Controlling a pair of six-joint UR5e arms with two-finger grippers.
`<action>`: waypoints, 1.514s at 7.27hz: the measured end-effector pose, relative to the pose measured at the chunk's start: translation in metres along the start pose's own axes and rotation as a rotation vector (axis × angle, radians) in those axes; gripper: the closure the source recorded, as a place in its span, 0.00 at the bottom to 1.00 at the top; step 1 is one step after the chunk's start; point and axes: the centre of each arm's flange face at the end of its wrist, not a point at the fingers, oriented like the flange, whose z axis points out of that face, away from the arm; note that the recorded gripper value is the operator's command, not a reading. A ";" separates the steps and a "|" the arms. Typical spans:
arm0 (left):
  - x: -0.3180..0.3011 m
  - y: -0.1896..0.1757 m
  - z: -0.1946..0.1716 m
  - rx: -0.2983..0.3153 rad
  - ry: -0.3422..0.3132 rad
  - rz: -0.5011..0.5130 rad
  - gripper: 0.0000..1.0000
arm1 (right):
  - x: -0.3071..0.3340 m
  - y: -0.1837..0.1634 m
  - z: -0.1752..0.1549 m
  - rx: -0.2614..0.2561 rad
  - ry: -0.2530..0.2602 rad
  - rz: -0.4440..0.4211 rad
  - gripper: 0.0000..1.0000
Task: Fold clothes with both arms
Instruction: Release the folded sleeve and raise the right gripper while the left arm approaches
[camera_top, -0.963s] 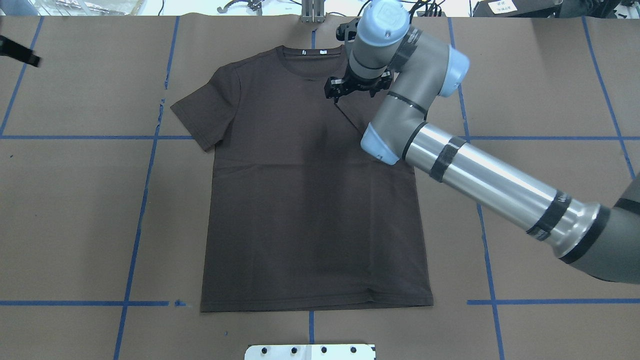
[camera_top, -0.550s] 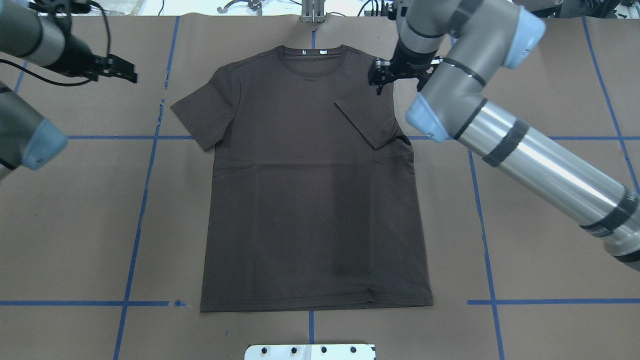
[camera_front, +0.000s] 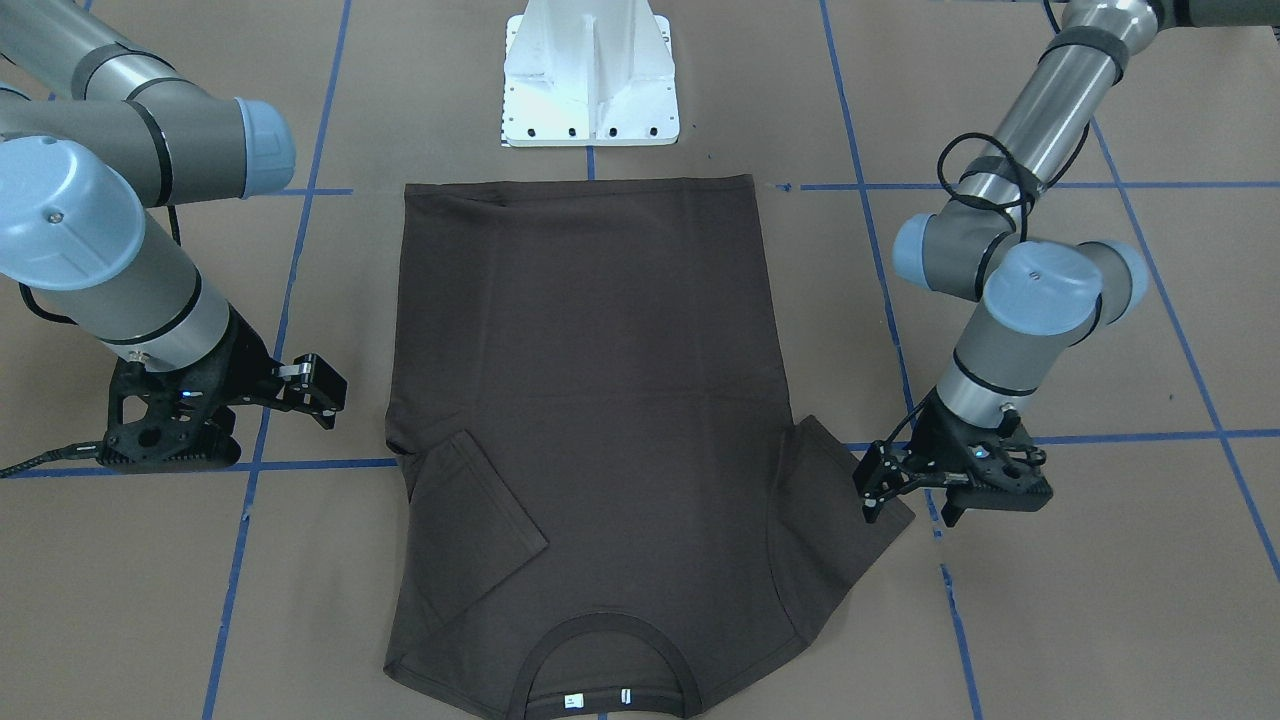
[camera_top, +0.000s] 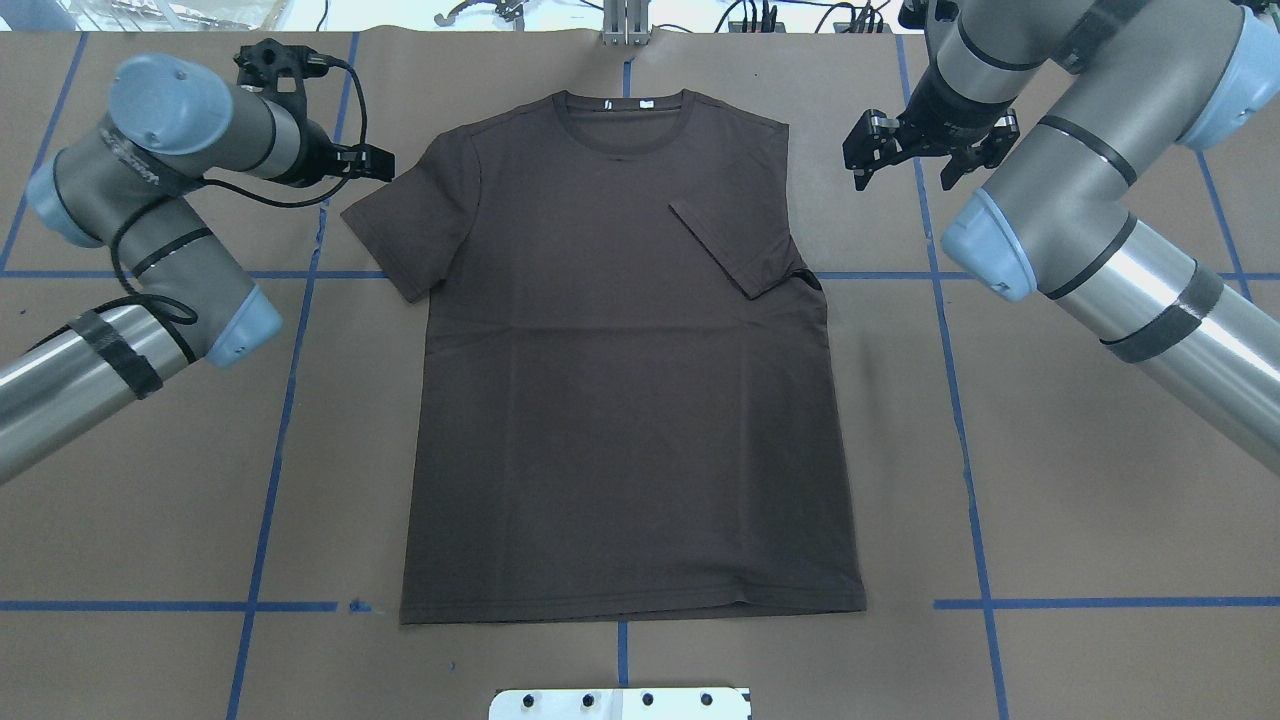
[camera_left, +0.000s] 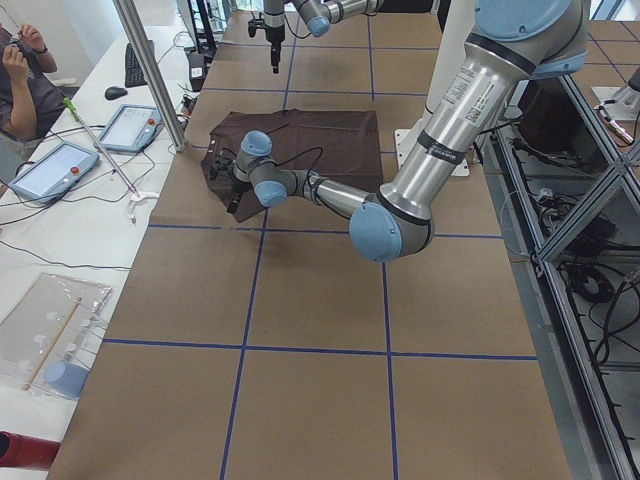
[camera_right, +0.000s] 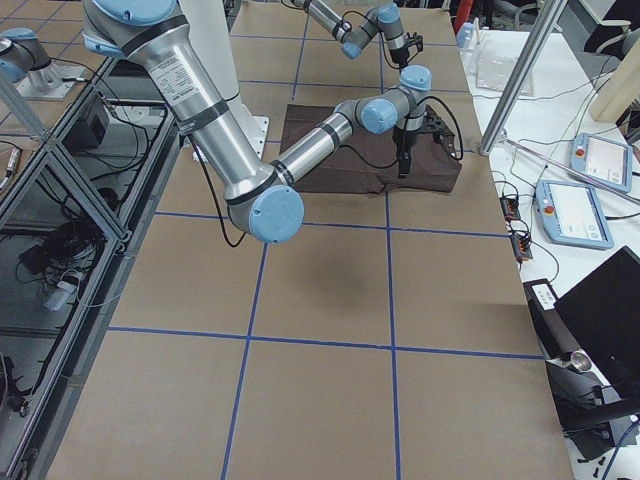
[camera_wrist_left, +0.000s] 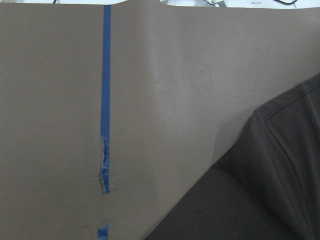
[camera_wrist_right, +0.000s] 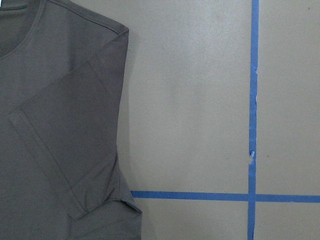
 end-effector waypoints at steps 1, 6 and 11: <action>-0.003 0.002 0.013 0.017 -0.016 -0.013 0.09 | -0.002 0.002 0.001 0.000 -0.004 -0.002 0.00; -0.015 0.013 0.030 0.009 -0.054 -0.045 0.09 | -0.012 0.008 0.008 -0.010 -0.007 -0.008 0.00; -0.011 0.027 0.034 -0.012 -0.052 -0.082 0.15 | -0.017 0.011 0.012 -0.017 -0.008 -0.012 0.00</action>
